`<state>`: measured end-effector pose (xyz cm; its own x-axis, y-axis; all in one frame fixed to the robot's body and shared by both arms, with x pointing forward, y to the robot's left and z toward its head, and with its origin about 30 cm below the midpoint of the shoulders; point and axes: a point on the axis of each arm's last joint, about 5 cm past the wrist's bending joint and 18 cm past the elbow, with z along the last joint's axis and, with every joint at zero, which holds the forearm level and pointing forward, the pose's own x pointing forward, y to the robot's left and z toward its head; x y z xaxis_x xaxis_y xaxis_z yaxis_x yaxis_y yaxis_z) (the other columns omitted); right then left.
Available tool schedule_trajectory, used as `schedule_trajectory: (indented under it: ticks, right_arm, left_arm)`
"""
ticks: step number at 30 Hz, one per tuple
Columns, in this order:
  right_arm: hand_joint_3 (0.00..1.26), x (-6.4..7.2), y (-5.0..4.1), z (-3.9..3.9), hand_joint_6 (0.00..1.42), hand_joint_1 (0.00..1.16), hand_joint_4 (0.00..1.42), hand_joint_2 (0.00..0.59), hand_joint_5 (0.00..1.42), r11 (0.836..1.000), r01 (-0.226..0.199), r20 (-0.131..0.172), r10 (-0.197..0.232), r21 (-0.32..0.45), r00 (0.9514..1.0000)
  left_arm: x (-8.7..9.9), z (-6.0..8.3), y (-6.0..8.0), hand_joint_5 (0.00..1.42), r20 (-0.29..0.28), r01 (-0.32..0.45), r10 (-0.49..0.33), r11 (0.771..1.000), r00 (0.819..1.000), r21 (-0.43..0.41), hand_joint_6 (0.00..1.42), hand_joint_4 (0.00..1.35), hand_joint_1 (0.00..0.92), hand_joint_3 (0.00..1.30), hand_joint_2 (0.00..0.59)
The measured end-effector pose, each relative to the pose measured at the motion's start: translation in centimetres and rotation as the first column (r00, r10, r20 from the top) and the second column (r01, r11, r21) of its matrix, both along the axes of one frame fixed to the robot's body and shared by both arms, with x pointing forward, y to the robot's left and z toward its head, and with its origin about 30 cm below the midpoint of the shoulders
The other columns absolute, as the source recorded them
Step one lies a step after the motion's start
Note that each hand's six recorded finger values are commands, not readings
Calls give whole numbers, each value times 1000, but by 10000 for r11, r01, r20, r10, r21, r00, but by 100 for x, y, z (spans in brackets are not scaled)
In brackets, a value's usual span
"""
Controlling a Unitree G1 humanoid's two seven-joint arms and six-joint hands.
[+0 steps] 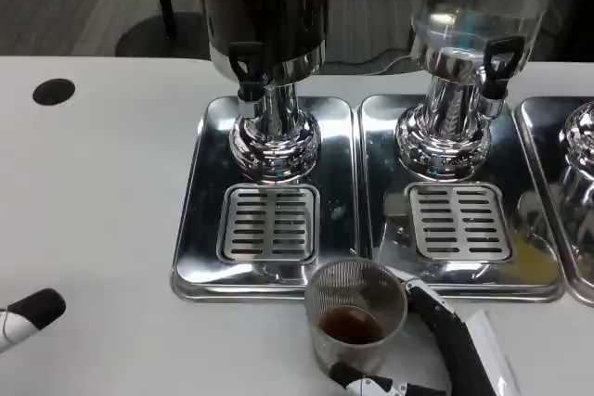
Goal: Grasp the cup under the faucet to collect the drink, then remove the cup.
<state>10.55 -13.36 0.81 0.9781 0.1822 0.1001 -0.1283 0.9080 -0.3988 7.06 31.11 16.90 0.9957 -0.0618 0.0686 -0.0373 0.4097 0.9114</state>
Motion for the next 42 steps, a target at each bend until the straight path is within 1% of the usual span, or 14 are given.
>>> schedule_trajectory:
  ticks: [4,12,21,28,34,39,42]
  right_arm:
    - [257,3,-3,-19,267,847,244,224,331,10000,-40,16,40,68,10000]
    - [191,5,-8,-29,233,831,126,213,278,9999,-63,25,63,123,10000]
    - [175,0,-12,-36,215,830,100,213,253,9997,-126,-1,126,215,9999]
    - [166,0,-14,-36,170,800,35,215,128,9997,-150,-9,150,204,9999]
    - [154,0,-17,-33,145,794,18,214,99,9996,-213,-20,213,192,9998]
    - [132,8,-30,-13,127,792,0,214,76,9994,-240,34,239,257,9997]
    - [84,16,-38,-4,109,782,0,219,64,9993,-251,62,250,277,9997]
  left_arm:
    - [16,5,-1,0,15,31,-31,10000,10000,-1,0,0,0,0,29]
    - [35,9,-2,0,40,9,-9,10000,10000,-24,0,0,0,0,29]
    - [53,5,-11,0,77,76,-75,10000,9999,-62,0,0,0,0,31]
    - [62,-9,-26,0,35,161,-161,9998,9999,-124,0,0,0,0,31]
    - [61,-10,-25,0,27,157,-156,9998,9999,-126,0,0,0,0,31]
    - [64,-14,-25,0,16,156,-156,9998,9999,-141,0,0,0,0,31]
    - [72,-26,-25,0,-12,154,-154,9997,9999,-176,0,0,0,0,31]
